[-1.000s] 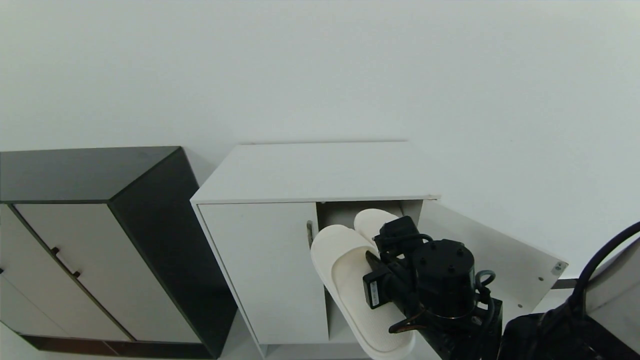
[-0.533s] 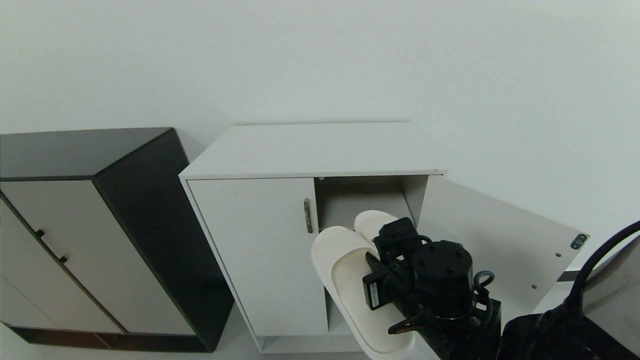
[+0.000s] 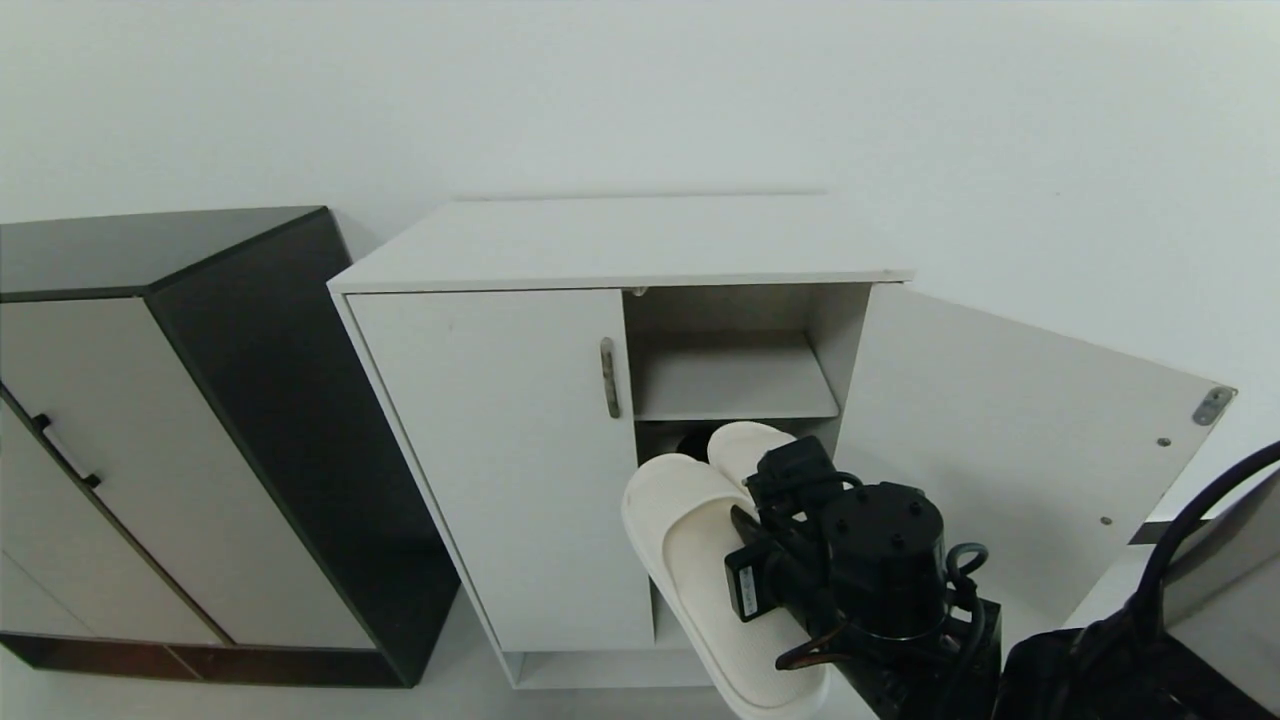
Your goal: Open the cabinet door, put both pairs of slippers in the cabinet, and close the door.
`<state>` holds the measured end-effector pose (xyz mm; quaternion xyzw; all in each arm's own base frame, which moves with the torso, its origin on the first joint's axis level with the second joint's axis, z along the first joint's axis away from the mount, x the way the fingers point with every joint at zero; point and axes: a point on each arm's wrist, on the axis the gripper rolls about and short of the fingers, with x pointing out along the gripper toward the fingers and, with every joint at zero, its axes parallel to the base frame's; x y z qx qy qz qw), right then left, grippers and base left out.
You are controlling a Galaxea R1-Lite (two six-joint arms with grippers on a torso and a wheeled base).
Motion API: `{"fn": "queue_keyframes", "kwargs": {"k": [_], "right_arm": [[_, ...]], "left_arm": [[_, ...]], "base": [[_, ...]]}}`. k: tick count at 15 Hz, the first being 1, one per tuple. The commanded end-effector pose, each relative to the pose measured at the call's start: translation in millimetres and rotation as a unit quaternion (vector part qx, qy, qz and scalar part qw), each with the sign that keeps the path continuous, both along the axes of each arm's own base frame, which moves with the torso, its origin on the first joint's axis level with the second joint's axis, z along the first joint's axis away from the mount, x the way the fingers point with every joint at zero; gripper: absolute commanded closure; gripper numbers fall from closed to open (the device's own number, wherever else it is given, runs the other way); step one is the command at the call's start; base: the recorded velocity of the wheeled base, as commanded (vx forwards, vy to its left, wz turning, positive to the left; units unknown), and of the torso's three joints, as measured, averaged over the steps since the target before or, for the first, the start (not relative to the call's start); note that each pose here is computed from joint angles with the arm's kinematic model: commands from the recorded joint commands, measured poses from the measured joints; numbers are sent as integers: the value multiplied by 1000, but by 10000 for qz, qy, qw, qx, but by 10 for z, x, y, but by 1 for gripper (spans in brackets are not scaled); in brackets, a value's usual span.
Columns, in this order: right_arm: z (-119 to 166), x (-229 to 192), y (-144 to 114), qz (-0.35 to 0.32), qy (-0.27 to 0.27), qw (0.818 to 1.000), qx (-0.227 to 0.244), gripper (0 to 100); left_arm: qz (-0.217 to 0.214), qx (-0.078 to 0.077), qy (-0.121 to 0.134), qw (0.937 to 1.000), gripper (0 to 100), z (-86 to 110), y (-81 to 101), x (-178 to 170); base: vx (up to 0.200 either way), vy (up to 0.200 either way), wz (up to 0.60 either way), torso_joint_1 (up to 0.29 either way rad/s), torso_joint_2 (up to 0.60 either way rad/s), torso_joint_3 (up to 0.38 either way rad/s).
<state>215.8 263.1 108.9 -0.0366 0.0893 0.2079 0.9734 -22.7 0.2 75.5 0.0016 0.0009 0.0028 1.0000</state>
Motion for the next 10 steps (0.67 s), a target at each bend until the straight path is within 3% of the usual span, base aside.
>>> {"fn": "queue_keyframes", "kwargs": {"k": [1,10], "right_arm": [[-3,-2,2,4,1,10000,-3,100],[-62,7,14,14,-72,10000,16,100]], "left_arm": [[3,-1,-1,10000,100,0,0,0],[3,-8,-1,10000,100,0,0,0]], "base": [[0,0,0,-149,481,320],[0,0,0,-100,457,348]]}}
